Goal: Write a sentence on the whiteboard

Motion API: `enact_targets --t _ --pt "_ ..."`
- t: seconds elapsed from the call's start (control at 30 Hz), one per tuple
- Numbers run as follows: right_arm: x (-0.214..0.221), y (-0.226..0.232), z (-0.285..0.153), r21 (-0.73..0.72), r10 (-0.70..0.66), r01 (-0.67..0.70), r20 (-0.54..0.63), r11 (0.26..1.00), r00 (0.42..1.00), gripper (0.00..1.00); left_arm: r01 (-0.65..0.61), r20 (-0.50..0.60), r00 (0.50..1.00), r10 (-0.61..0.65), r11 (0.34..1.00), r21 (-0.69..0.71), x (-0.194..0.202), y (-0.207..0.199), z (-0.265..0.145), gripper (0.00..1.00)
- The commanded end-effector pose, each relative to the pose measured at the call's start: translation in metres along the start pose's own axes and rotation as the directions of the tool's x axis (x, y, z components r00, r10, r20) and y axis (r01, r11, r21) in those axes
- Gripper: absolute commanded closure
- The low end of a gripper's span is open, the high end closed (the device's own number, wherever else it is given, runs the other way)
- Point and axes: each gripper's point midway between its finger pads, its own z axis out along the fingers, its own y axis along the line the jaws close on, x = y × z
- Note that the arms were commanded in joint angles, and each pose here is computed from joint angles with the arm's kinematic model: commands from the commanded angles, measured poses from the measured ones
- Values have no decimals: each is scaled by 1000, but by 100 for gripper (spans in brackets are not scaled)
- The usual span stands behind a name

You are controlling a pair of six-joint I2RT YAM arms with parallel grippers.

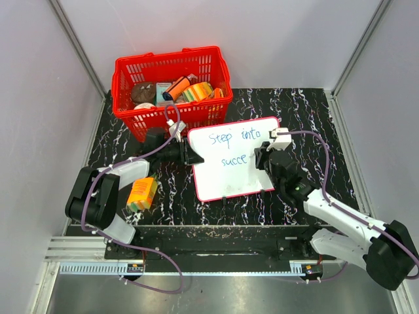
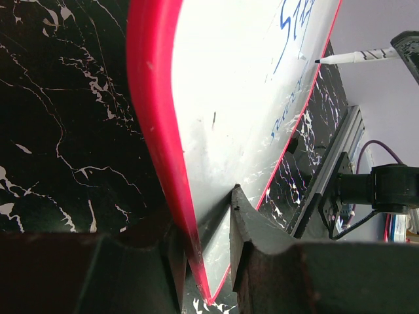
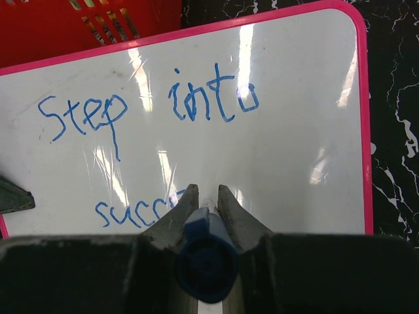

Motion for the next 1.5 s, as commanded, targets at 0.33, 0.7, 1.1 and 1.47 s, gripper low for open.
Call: enact_targets --t 0.33,0.7,1.1,1.47 --pt "-27 0 14 30 46 -48 75 998 996 100 -94 -65 995 80 963 -252 26 60 4 100" --pt "-21 9 13 -28 41 -39 50 999 998 100 -93 -66 995 79 963 -252 26 60 4 100" --pt "1 0 3 -26 40 -40 0 999 999 100 -93 -66 995 79 963 -252 26 60 4 100" --pt "7 -6 -2 -14 30 -31 -13 999 999 100 -95 -66 995 80 963 -254 26 60 4 100"
